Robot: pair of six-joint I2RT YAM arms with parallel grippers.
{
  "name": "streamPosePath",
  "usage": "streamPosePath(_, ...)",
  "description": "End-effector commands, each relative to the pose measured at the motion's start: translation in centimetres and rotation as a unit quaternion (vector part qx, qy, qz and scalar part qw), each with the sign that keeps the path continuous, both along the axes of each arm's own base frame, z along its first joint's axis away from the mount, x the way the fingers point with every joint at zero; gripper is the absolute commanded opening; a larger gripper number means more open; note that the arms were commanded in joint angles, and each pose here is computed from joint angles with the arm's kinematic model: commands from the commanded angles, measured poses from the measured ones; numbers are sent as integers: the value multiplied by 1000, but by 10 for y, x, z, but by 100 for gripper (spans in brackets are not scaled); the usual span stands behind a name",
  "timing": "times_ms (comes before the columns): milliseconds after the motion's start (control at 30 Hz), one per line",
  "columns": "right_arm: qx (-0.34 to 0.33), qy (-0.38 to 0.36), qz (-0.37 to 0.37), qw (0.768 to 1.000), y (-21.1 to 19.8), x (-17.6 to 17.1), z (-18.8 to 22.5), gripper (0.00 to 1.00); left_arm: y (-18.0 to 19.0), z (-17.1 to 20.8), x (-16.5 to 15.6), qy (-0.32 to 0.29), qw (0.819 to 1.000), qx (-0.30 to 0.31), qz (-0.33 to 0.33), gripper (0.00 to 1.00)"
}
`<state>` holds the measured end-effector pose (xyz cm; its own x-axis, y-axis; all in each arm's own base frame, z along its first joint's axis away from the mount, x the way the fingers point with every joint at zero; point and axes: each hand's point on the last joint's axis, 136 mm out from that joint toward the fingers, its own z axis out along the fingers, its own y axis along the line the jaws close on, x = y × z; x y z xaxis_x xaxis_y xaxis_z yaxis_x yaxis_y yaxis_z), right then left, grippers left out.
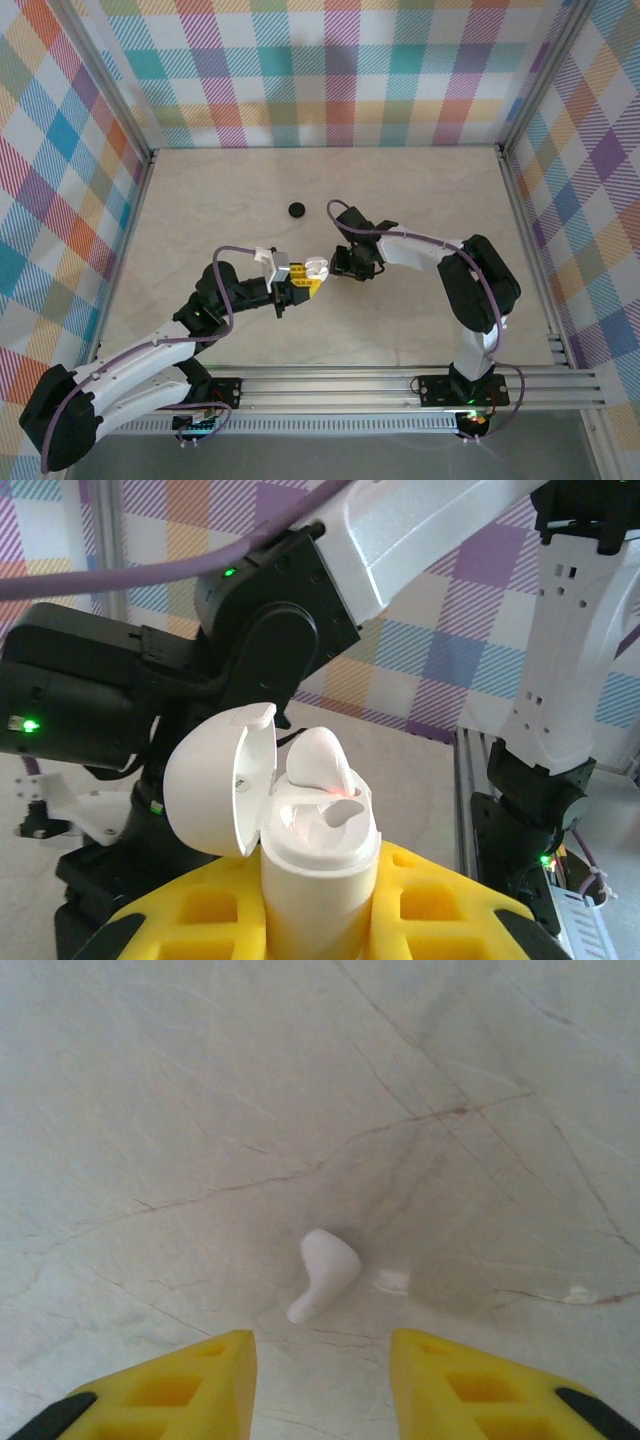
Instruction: Insert the wireless bluetooth earbuds into the charging case
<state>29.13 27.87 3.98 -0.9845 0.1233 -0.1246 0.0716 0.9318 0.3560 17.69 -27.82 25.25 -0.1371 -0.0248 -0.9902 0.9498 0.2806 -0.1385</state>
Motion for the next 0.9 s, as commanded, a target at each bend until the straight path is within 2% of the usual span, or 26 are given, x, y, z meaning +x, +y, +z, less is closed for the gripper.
streamPosePath(0,-7,-1,-8,1000,6,6,-1,37,-5,20,-9,-40,999,-18,-25,0)
streamPosePath(400,-41,17,-3,999,4,10,-12,33,-4,14,-14,-43,999,-3,-29,0)
streamPosePath(867,-52,31,6,998,8,13,-21,27,-2,11,-17,-44,999,2,-31,0)
